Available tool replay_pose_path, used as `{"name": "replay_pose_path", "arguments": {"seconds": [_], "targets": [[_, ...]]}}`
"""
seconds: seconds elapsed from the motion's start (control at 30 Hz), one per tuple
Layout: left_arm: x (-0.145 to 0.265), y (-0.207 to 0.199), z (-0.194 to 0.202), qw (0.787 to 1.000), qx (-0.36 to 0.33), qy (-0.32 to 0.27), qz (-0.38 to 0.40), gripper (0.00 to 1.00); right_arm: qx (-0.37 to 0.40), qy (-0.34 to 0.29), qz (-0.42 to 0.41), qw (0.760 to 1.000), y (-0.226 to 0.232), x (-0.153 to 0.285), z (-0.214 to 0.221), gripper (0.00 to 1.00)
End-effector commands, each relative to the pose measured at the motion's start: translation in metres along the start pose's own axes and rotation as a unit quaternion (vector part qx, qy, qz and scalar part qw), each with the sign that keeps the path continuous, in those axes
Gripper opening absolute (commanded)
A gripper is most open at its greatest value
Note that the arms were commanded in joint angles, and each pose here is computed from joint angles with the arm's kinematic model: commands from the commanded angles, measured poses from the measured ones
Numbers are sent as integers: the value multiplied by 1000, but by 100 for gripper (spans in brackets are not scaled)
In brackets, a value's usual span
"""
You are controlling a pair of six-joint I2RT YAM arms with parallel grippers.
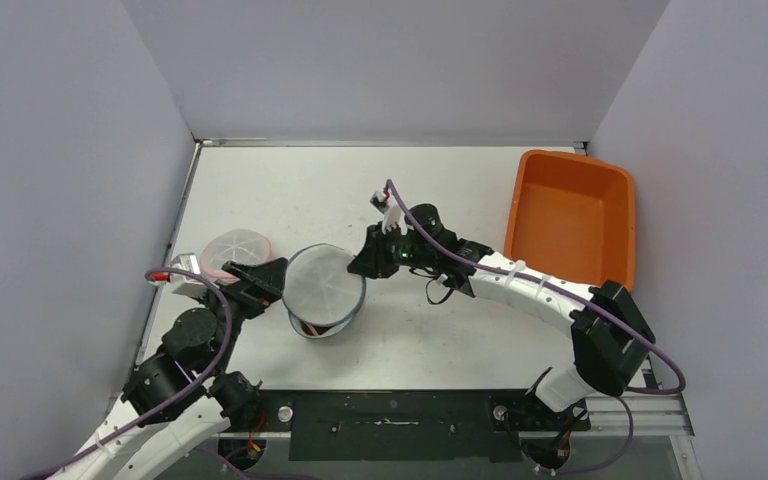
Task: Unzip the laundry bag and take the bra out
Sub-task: Open the laundry bag at the center of the board.
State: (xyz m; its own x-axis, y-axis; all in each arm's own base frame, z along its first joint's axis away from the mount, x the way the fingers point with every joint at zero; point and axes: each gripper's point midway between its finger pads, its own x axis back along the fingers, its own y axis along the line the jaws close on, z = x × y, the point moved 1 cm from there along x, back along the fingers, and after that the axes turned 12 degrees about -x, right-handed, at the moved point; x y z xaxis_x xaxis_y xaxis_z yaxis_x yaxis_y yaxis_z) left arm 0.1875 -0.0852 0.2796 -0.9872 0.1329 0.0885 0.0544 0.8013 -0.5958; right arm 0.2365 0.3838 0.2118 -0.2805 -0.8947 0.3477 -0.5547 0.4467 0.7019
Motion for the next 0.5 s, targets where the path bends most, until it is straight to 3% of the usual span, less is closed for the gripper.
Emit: {"name": "replay_pose_path", "arguments": {"seconds": [0.0,0.2,0.47], "targets": [[-9,4,20,1000,-22,20,-4,96,0,-4,35,999,-43,20,10,5],[-23,2,58,997,-39,65,7,96,10,8,115,993,-90,37,35,5],[-24,-8,111,984,-43,162,56,96,-3,-16,159,987,-109,60,48,5]]}}
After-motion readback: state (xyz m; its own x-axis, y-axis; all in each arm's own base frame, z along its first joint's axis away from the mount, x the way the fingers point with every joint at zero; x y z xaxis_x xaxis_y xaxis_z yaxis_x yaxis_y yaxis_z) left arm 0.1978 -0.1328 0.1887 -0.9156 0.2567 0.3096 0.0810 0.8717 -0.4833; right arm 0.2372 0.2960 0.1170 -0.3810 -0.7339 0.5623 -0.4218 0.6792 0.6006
